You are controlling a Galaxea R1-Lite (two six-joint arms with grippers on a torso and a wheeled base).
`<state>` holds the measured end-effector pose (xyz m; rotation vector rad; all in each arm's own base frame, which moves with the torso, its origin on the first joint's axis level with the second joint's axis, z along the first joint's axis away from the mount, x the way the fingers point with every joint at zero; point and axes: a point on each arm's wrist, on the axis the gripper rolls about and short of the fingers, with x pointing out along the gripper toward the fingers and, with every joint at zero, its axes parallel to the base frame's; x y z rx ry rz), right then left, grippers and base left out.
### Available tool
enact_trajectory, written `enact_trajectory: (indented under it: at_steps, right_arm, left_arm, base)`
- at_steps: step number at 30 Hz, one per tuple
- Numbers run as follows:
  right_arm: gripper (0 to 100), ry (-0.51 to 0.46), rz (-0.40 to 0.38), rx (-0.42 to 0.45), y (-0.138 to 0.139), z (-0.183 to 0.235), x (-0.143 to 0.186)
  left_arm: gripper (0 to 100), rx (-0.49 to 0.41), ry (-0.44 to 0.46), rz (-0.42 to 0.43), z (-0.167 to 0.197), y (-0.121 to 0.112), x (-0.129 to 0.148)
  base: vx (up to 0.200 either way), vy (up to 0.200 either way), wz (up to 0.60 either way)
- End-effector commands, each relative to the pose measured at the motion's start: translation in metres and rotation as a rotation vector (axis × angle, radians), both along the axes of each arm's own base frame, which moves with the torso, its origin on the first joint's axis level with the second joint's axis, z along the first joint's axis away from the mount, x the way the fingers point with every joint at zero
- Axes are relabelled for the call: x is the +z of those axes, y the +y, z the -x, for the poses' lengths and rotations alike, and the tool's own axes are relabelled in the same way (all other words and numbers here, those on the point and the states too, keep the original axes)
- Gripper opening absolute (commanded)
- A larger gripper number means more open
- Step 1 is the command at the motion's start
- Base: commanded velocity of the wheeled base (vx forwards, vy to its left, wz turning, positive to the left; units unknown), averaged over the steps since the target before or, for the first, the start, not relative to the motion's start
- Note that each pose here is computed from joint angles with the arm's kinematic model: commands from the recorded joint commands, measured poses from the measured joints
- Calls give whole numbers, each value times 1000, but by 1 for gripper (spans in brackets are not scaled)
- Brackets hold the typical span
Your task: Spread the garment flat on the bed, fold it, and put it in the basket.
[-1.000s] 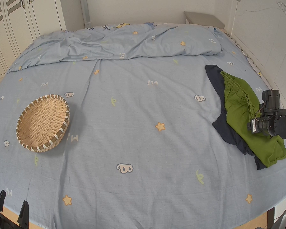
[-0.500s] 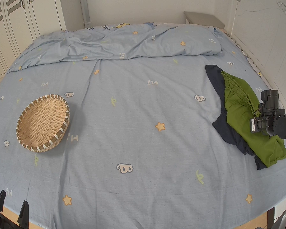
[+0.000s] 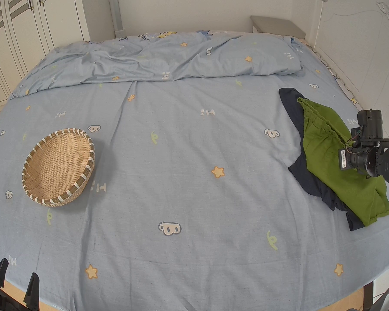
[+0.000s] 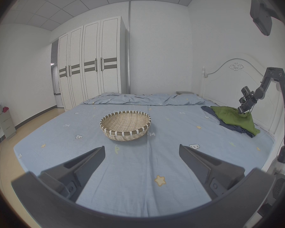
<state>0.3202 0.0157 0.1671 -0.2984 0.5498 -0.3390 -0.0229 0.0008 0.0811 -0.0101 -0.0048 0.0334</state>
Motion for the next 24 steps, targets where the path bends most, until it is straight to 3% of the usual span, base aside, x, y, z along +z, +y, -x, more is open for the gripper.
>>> enact_trajectory:
  at_steps: [1, 8, 15, 24]
  right_arm:
    - [0, -81, -21, 93, 26, 21, 47]
    - [0, -18, -197, 227, 84, 47, 77]
    - [0, 135, -346, 358, 133, 66, 84]
    - [0, 239, -534, 462, 194, 76, 85]
  left_arm:
    - [100, 2, 9, 1, -1, 0, -5]
    - [100, 0, 11, 1, -1, 0, -5]
    - [100, 0, 9, 1, -1, 0, -5]
    - [100, 0, 9, 1, -1, 0, -5]
  base:
    - [0, 0, 0]
    - [0, 0, 0]
    - [0, 0, 0]
    - [0, 0, 0]
